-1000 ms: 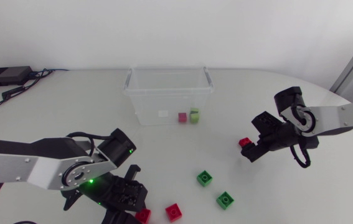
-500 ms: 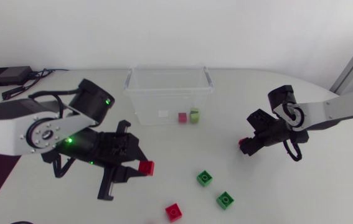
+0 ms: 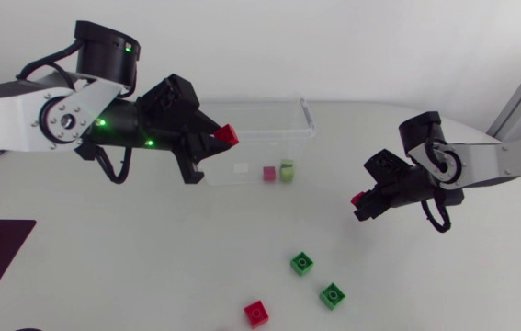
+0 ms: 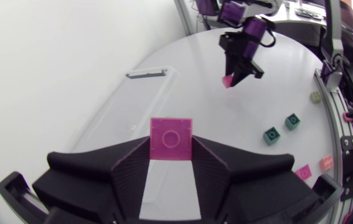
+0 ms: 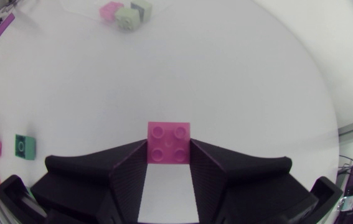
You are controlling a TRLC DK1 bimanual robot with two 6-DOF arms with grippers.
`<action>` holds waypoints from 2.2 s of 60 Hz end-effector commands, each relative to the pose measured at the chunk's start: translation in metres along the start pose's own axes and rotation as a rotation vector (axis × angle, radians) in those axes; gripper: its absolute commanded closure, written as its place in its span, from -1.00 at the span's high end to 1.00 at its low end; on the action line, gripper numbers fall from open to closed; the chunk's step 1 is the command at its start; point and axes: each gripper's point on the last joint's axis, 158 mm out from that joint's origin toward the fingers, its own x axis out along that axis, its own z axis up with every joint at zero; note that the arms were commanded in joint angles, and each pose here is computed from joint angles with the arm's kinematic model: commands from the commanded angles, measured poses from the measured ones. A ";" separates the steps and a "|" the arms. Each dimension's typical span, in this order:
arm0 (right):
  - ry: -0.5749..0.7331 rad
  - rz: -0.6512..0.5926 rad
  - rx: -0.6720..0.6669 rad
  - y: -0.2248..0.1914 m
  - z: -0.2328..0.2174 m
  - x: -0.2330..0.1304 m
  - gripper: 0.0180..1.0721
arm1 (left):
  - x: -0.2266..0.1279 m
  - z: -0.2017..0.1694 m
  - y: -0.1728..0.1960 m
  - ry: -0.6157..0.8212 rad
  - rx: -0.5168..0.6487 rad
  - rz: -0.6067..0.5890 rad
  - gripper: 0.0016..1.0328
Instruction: Pick up the duplo bricks and place them in the container
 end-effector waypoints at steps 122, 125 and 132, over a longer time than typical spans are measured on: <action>-0.439 -0.038 -0.160 0.059 0.261 -0.105 0.93 | -0.144 -0.193 -0.247 0.385 0.355 -0.562 0.81; -0.443 -0.036 -0.168 0.062 0.255 -0.113 0.93 | -0.143 -0.197 -0.248 0.390 0.357 -0.563 0.81; -0.440 -0.019 -0.190 0.076 0.230 -0.123 0.93 | -0.141 -0.201 -0.252 0.397 0.355 -0.583 0.80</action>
